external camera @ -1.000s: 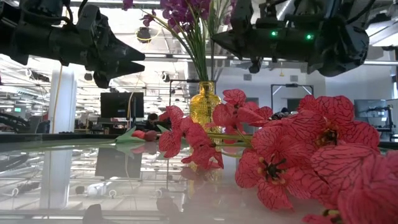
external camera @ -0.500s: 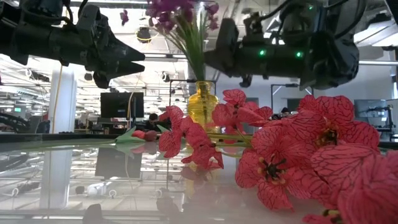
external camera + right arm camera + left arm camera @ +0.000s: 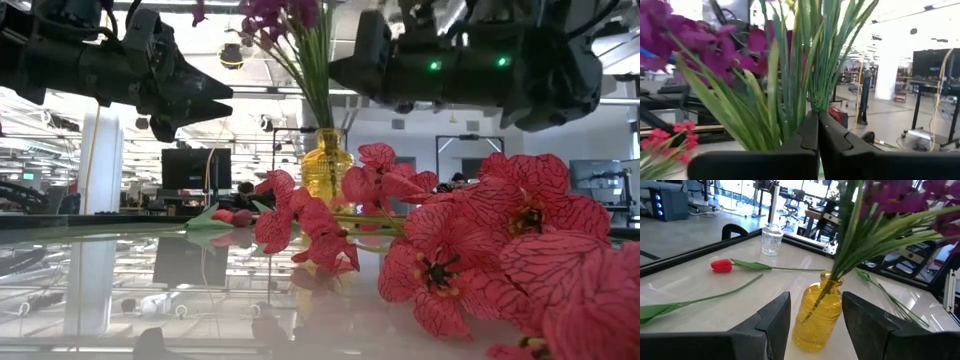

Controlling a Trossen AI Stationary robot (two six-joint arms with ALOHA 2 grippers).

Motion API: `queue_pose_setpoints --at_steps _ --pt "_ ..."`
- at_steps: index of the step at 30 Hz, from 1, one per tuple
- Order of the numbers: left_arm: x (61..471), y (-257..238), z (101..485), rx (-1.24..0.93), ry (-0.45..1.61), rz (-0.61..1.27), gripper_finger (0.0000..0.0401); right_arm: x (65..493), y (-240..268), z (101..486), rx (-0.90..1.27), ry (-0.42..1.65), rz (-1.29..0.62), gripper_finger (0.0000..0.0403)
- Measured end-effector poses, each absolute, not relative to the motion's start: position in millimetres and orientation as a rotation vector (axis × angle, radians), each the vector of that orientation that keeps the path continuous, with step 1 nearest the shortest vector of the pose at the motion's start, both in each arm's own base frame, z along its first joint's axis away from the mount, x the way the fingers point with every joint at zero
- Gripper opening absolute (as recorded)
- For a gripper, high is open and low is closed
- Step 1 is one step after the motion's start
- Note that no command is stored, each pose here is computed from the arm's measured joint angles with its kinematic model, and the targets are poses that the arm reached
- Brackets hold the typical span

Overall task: Sort flowers into vase by color
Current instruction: Put the purple flowers into the yellow vase

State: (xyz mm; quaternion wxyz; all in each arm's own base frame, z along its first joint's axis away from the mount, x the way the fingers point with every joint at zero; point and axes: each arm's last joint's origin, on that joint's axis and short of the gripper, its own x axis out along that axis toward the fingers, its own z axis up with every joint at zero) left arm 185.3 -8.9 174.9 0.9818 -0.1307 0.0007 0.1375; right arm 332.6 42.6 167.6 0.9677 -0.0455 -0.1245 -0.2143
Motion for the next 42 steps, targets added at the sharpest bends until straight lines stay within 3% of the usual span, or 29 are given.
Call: queue_pose_setpoints --at_steps 15,22,36,42 --pt "185 -9 175 -0.272 0.001 0.278 0.0167 331 50 167 -0.143 -0.198 -0.494 0.0151" --pt "185 -7 175 -0.277 -0.014 0.331 0.0167 324 59 179 -0.206 -0.024 -0.533 0.0202" --pt "226 33 190 -0.292 -0.01 0.664 0.0167 263 69 236 -0.164 0.261 -0.426 0.0214" --pt "257 55 209 -0.25 -0.01 0.62 0.0167 242 69 246 -0.062 0.3 -0.417 0.0214"
